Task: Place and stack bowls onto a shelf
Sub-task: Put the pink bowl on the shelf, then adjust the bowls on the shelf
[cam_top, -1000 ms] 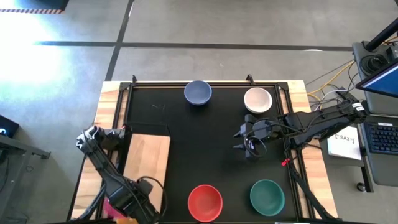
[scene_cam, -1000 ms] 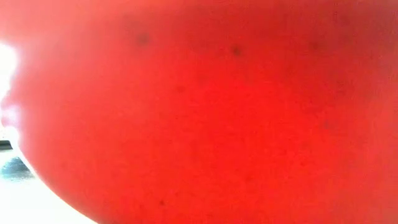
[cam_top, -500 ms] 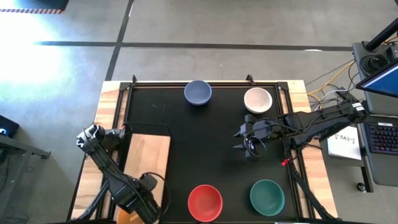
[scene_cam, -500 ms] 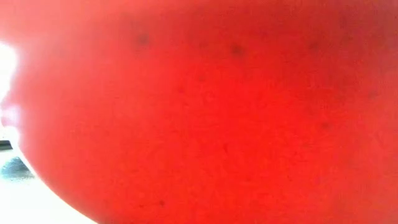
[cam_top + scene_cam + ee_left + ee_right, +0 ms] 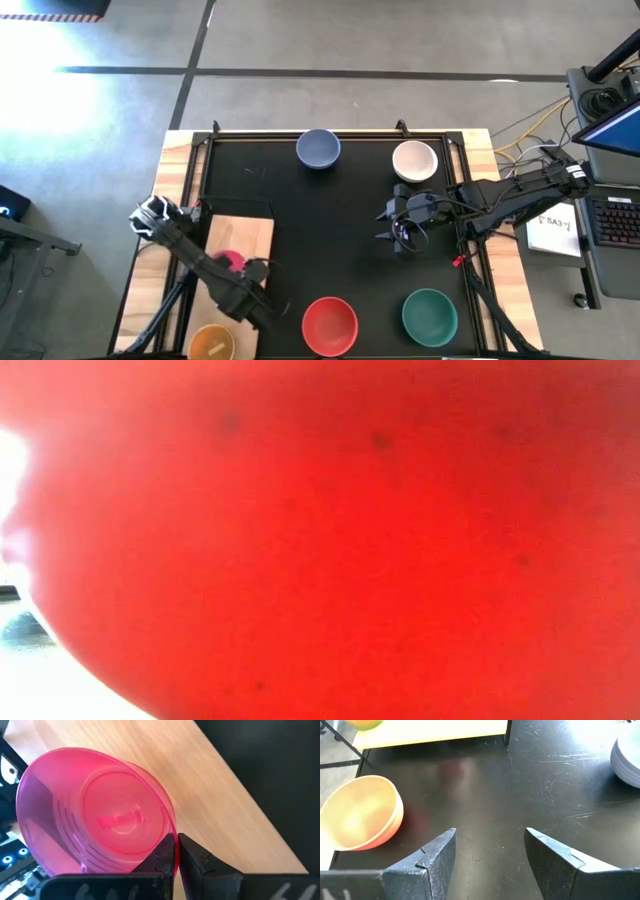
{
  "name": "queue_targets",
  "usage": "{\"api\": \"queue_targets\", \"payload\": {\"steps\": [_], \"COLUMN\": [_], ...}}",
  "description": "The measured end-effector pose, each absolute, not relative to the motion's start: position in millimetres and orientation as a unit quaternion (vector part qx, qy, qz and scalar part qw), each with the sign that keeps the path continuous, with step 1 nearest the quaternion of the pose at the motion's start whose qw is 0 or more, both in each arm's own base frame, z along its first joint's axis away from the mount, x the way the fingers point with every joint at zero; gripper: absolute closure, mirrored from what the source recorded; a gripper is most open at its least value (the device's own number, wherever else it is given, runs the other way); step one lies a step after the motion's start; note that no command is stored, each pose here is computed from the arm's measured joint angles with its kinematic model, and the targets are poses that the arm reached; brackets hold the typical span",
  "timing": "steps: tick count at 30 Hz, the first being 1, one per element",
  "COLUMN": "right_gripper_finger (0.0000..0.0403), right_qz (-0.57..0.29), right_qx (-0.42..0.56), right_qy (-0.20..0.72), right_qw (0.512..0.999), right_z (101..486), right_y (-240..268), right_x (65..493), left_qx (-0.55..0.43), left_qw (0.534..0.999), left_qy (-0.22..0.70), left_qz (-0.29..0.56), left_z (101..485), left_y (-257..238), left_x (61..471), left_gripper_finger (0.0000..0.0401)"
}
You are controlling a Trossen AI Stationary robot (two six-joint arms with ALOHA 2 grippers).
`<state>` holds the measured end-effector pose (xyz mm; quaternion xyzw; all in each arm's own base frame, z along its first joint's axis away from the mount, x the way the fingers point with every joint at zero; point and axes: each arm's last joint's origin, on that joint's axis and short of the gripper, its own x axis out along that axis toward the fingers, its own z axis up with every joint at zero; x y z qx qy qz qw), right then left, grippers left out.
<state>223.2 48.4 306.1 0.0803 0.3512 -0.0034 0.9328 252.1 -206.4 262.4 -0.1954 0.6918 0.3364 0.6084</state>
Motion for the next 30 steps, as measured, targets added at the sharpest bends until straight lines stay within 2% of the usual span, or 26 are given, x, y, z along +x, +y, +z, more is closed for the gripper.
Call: {"api": "queue_targets", "payload": {"steps": [7,16,22,26,30], "right_gripper_finger": [0.0182,0.0182,0.0182,0.0182,0.0182], "right_qz": [-0.001,-0.001,-0.001,-0.001,-0.001], "right_qx": [0.075,0.073,0.073,0.073,0.073], "right_qy": [0.351,0.351,0.352,0.352,0.353], "right_qw": [0.933,0.933,0.933,0.933,0.933], "right_z": [306.1,306.1,305.9,305.9,305.6], "right_y": [48.4,48.4,48.3,48.4,48.4], "right_x": [223.3,223.2,223.1,223.1,223.0], "left_qx": [-0.179,-0.178,-0.227,-0.255,-0.294], "left_qw": [0.616,0.625,0.624,0.63,0.597], "left_qy": [0.693,0.691,0.696,0.699,0.707], "left_qz": [0.329,0.316,0.272,0.225,0.24], "left_z": [247.9,250.9,277.1,305.4,322.0], "left_y": [-198.9,-194.8,-207.1,-223.9,-235.0], "left_x": [256.8,262.6,264.9,258.3,244.8], "left_gripper_finger": [0.039,0.0313,0.028,0.0285,0.0323]}}
